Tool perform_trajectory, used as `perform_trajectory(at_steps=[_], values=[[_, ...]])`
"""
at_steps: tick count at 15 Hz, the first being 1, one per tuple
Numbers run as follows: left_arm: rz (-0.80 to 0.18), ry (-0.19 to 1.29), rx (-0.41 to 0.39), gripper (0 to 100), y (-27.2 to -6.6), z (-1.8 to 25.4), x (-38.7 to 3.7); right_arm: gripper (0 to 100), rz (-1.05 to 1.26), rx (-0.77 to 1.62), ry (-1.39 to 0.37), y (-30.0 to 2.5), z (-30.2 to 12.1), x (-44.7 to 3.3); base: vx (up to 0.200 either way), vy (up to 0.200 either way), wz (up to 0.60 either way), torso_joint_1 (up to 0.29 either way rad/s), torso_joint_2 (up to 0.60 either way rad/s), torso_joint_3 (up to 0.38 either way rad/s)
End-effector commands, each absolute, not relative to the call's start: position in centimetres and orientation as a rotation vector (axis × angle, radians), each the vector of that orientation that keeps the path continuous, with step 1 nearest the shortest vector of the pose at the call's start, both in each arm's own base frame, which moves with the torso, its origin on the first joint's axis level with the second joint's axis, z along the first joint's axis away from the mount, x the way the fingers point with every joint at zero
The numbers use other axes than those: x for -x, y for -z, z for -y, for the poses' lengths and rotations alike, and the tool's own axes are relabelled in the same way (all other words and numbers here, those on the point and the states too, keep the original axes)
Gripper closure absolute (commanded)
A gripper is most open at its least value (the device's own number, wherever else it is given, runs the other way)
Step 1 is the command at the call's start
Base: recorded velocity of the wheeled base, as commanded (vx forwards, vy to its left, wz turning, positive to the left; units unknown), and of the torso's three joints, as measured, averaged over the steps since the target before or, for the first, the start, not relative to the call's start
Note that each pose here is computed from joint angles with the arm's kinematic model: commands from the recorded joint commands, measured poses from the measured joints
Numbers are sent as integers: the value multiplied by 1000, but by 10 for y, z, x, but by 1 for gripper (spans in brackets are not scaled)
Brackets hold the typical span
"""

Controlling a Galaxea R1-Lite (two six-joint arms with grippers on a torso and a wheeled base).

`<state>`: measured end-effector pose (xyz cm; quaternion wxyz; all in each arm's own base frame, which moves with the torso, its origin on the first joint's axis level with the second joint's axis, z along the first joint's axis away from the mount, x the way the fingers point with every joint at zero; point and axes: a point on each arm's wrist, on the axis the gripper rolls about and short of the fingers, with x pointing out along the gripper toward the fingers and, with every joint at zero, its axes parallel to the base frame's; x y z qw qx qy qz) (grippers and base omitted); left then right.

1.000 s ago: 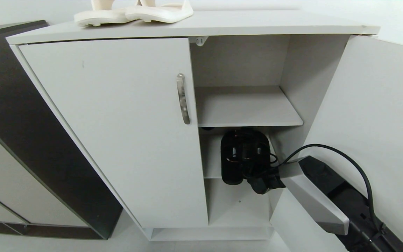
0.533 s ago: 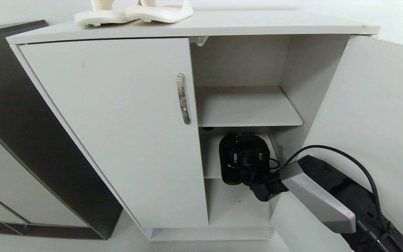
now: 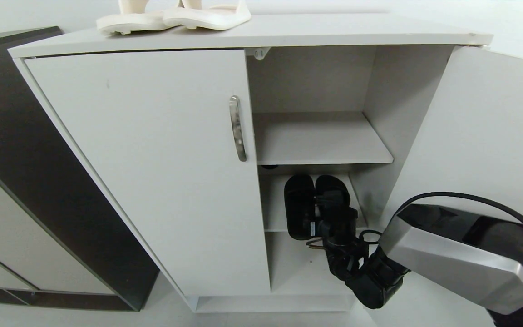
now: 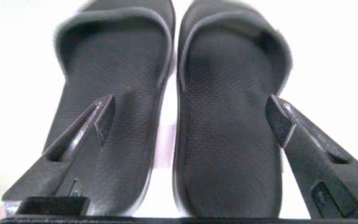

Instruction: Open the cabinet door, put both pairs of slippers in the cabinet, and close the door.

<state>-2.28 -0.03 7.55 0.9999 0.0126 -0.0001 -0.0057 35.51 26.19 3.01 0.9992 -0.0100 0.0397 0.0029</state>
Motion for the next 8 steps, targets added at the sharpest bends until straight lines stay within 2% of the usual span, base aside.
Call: perform_trajectory(at_steps=[1, 5, 8], values=[[-1, 12, -25, 100, -76, 0, 23, 0, -76, 18, -20, -42, -258, -342, 0, 0, 0, 0, 0, 0], [-1, 12, -23, 100, -76, 0, 23, 0, -90, 32, -26, -37, -256, -336, -200, 0, 0, 4, 2, 1], [-1, 12, -14, 100, -76, 0, 23, 0, -84, 29, -34, -45, -257, -328, -200, 0, 0, 1, -4, 7]])
